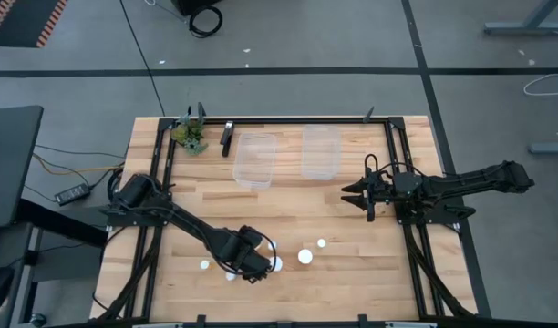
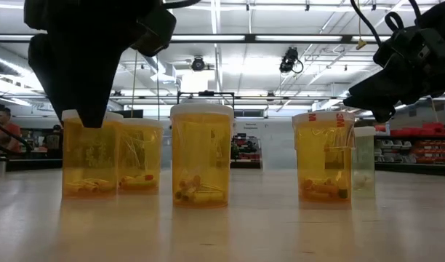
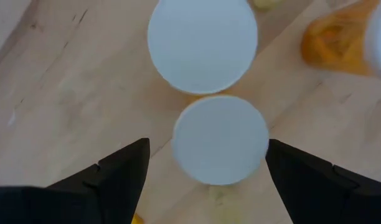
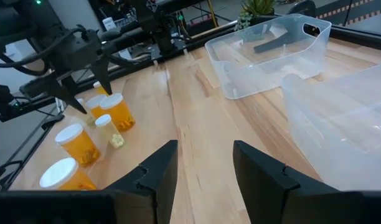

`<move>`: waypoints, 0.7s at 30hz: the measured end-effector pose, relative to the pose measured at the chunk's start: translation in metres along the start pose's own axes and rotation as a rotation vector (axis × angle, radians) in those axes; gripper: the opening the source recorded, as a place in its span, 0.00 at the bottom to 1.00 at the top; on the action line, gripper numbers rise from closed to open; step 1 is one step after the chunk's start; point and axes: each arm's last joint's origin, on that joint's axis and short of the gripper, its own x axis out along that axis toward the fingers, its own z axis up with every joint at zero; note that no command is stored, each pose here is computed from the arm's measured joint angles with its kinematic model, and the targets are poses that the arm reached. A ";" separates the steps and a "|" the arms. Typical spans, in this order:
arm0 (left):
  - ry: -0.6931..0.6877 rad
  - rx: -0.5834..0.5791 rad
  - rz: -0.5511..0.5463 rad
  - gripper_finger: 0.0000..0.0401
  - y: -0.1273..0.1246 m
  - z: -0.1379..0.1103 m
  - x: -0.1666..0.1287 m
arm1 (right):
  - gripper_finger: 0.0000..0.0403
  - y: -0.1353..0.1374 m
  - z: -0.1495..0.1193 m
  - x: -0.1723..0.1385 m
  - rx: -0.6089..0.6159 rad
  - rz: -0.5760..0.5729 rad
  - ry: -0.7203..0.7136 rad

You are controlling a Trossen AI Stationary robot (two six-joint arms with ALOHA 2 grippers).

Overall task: Pick and place medicine bottles into bin by pill shape (circle, oval)
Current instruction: Put the big orange pill bottle in the left transparent bin

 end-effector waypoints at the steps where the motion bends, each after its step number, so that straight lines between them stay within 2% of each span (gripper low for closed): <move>1: -0.002 -0.004 -0.004 0.81 -0.001 0.001 0.001 | 0.40 0.000 0.000 0.000 0.000 0.000 0.000; 16: 0.006 -0.017 0.023 0.81 0.000 0.007 0.010 | 0.40 -0.001 -0.003 0.000 -0.004 -0.009 0.026; 21: 0.005 -0.018 0.021 0.75 0.000 0.007 0.010 | 0.40 -0.001 -0.003 0.000 -0.004 -0.009 0.026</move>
